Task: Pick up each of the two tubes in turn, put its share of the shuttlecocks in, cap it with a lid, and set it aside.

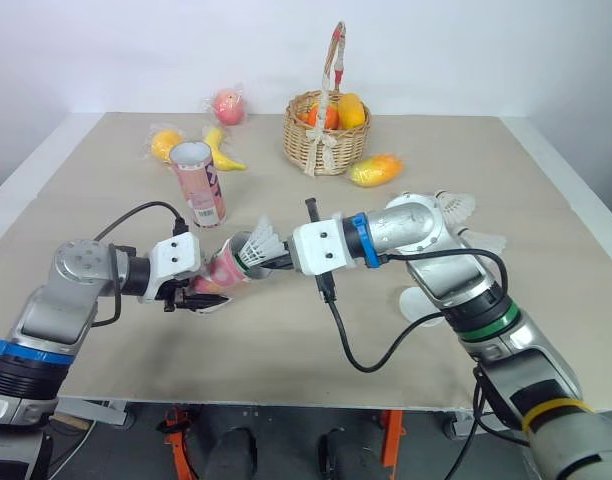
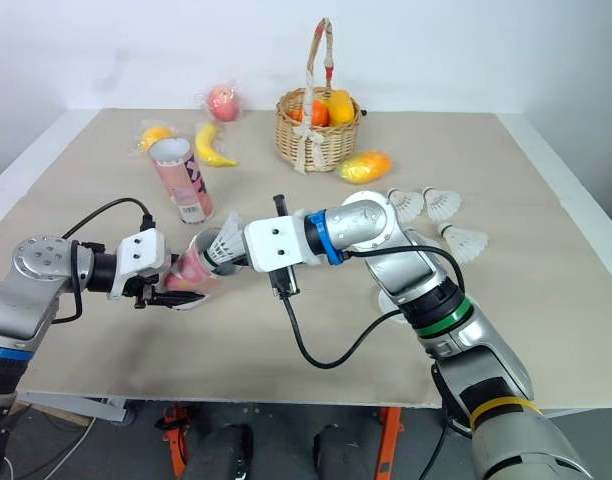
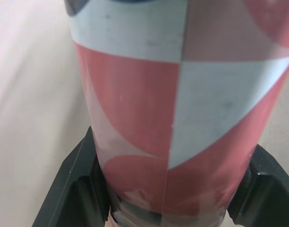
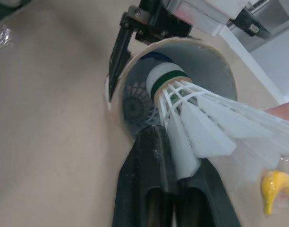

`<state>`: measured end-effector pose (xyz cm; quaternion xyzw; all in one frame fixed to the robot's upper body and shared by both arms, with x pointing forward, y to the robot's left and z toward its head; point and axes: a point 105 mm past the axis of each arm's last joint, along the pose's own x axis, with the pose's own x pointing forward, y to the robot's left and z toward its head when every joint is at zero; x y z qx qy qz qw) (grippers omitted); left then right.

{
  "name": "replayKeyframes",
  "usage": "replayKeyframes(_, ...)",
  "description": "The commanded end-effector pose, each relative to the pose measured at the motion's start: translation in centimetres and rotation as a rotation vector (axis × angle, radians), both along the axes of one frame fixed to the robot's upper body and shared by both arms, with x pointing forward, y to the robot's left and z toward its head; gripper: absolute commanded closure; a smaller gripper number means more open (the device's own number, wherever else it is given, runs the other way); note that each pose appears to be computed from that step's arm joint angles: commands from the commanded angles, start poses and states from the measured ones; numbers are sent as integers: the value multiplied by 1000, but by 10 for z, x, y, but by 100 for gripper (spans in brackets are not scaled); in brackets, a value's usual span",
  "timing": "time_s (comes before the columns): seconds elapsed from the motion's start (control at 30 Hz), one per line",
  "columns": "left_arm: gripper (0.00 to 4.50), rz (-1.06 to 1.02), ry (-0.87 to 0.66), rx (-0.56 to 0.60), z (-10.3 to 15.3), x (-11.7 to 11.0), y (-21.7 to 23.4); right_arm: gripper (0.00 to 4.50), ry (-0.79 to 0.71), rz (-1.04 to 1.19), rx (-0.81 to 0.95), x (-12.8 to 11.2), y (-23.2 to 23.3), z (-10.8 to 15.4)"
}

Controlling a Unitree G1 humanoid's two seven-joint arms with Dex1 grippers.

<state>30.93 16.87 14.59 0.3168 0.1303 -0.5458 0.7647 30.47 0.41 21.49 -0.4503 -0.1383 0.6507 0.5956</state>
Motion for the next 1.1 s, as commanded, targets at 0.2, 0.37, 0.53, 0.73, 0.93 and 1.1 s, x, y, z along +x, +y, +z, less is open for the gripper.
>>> replayKeyframes(0.2,180,-58,97,2,-21,-11,-12,134,188,24,106,-23,-31,26)
replayKeyframes(0.37,180,-67,98,-1,-21,-11,-14,134,301,-167,278,-7,-70,32)
replayKeyframes(0.53,180,-70,102,3,-23,-13,-14,134,286,-745,433,39,-151,1)
replayKeyframes(0.73,180,-79,112,7,-26,-14,-13,134,332,-1027,614,15,-209,-5)
replayKeyframes(0.93,180,-105,114,11,-27,-11,-17,134,395,-1118,517,-11,-222,-31)
replayKeyframes(1.1,180,-109,110,13,-27,-9,-18,134,420,-1205,507,-3,-228,-48)
